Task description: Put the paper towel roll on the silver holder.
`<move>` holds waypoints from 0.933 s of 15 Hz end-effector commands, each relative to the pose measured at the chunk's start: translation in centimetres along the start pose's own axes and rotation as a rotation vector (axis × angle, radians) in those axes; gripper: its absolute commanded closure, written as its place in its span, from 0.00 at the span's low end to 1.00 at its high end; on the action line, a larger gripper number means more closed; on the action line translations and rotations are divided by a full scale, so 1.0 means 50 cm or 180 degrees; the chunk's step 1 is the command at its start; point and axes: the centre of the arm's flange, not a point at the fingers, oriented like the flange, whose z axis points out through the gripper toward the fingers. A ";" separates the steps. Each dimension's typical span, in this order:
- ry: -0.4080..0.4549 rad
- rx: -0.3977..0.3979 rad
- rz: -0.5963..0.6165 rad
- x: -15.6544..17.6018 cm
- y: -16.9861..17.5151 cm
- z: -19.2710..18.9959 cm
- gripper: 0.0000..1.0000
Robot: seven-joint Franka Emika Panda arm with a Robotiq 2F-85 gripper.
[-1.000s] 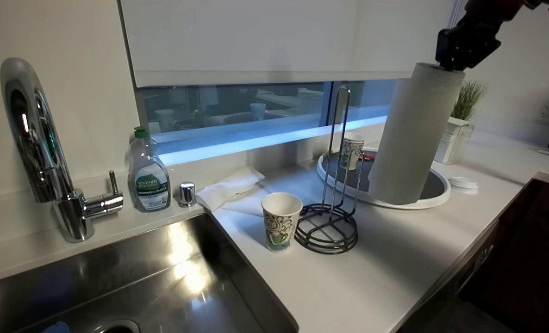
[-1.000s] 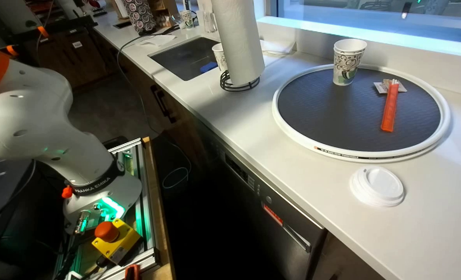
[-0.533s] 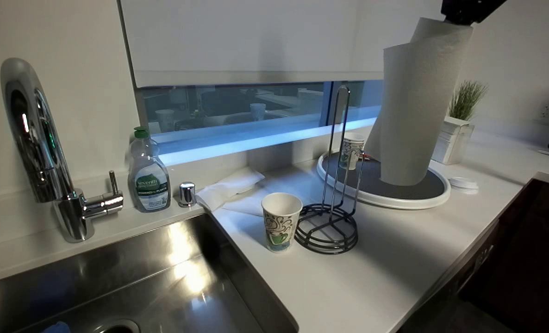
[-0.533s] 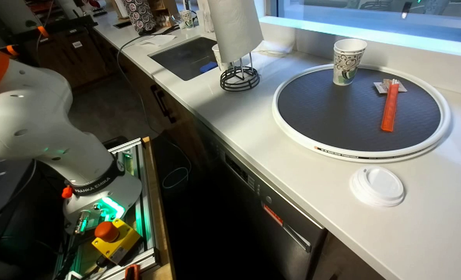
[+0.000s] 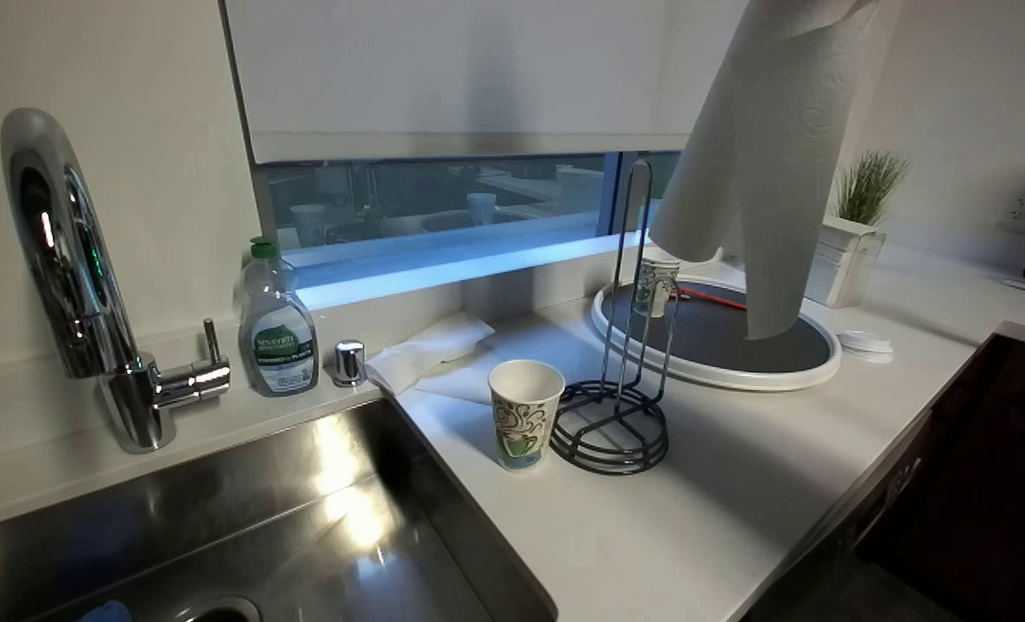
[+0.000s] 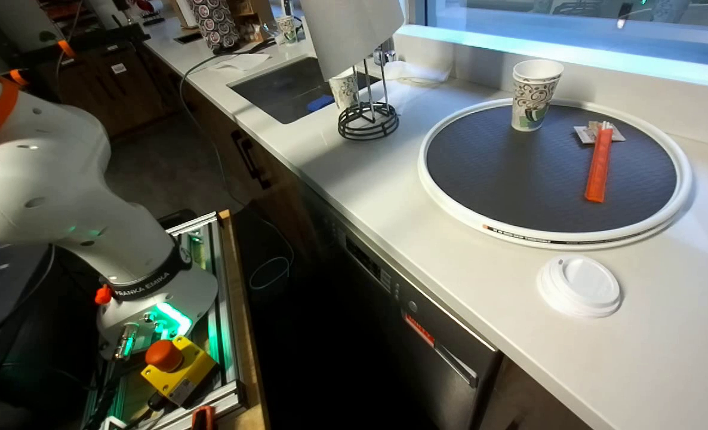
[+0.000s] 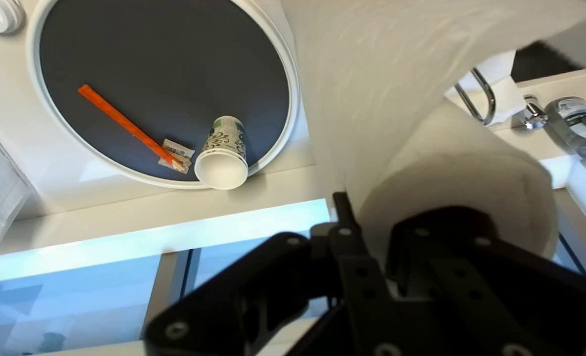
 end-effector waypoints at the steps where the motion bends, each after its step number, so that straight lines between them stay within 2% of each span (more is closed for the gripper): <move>1: -0.0084 0.0013 -0.0005 0.026 -0.041 0.003 0.96; 7: -0.0232 0.0021 -0.0039 0.032 -0.077 0.049 0.96; 14: -0.0367 -0.0034 -0.0075 0.026 -0.084 0.075 0.96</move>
